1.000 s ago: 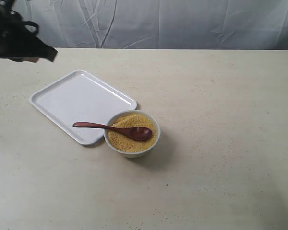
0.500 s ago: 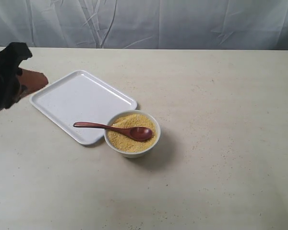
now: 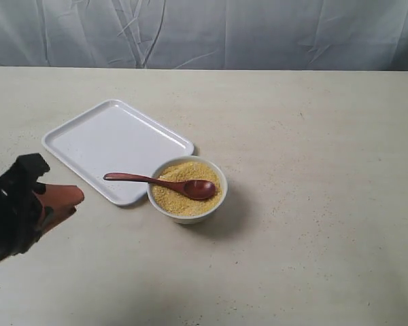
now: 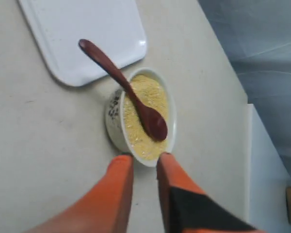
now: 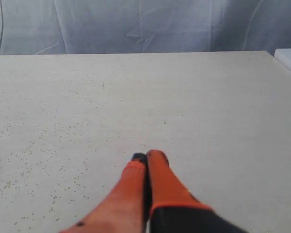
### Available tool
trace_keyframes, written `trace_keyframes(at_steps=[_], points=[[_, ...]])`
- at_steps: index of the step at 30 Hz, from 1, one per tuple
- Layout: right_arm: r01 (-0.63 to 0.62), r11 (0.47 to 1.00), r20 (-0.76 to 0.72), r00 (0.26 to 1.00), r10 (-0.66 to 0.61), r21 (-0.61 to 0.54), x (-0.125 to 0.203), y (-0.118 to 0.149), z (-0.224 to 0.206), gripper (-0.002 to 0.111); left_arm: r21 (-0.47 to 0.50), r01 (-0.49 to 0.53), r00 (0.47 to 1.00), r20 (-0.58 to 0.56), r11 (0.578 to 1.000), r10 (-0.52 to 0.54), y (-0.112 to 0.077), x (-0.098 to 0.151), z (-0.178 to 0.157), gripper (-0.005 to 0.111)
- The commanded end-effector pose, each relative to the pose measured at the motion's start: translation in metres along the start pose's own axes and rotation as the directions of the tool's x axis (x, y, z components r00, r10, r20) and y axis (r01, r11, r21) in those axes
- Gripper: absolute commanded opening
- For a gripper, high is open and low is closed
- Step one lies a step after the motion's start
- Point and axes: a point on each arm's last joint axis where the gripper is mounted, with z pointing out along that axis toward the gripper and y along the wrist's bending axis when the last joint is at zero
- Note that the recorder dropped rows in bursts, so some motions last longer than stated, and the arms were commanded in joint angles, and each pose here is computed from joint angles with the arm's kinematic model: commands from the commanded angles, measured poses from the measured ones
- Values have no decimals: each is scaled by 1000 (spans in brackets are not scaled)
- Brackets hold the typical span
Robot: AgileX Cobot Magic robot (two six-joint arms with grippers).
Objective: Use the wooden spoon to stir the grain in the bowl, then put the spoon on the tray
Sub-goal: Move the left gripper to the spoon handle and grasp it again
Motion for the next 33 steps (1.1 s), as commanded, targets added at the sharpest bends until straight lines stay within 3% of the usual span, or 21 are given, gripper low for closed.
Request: trace_keyframes(at_steps=[1,3,9,13,16,20,22,23,26,30,33], points=[[1,1000,12,1000,-1,6,0,0,0,-1,-108,13,999,42,994,-8,13,-3,9,50],[1,1000,12,1000,-1,6,0,0,0,-1,-141,14,999,31,990,-10,16,-2,14,59],[1,1000,12,1000,-1,6,0,0,0,-1,-257,15,1000,-10,966,-18,28,1,31,60],[1,1000,12,1000,-1,6,0,0,0,-1,-255,1,1000,-13,967,-4,11,-7,49,58],[1,1000,12,1000,-1,6,0,0,0,-1,-273,-122,993,-30,954,118,-2,-15,69,56],[1,1000,12,1000,-1,6,0,0,0,-1,-309,-146,986,-126,940,112,4,3,84,56],[1,1000,12,1000,-1,6,0,0,0,-1,-275,-166,977,-175,947,120,-5,21,84,56],[1,1000,12,1000,-1,6,0,0,0,-1,-252,-259,960,-169,932,221,-13,32,83,56],[1,1000,12,1000,-1,6,0,0,0,-1,-243,-492,869,-78,836,489,-22,51,75,56],[1,1000,12,1000,-1,6,0,0,0,-1,-169,-645,763,-101,745,638,-28,58,73,56],[1,1000,12,1000,-1,6,0,0,0,-1,-144,-634,773,-76,760,630,-34,56,68,53]])
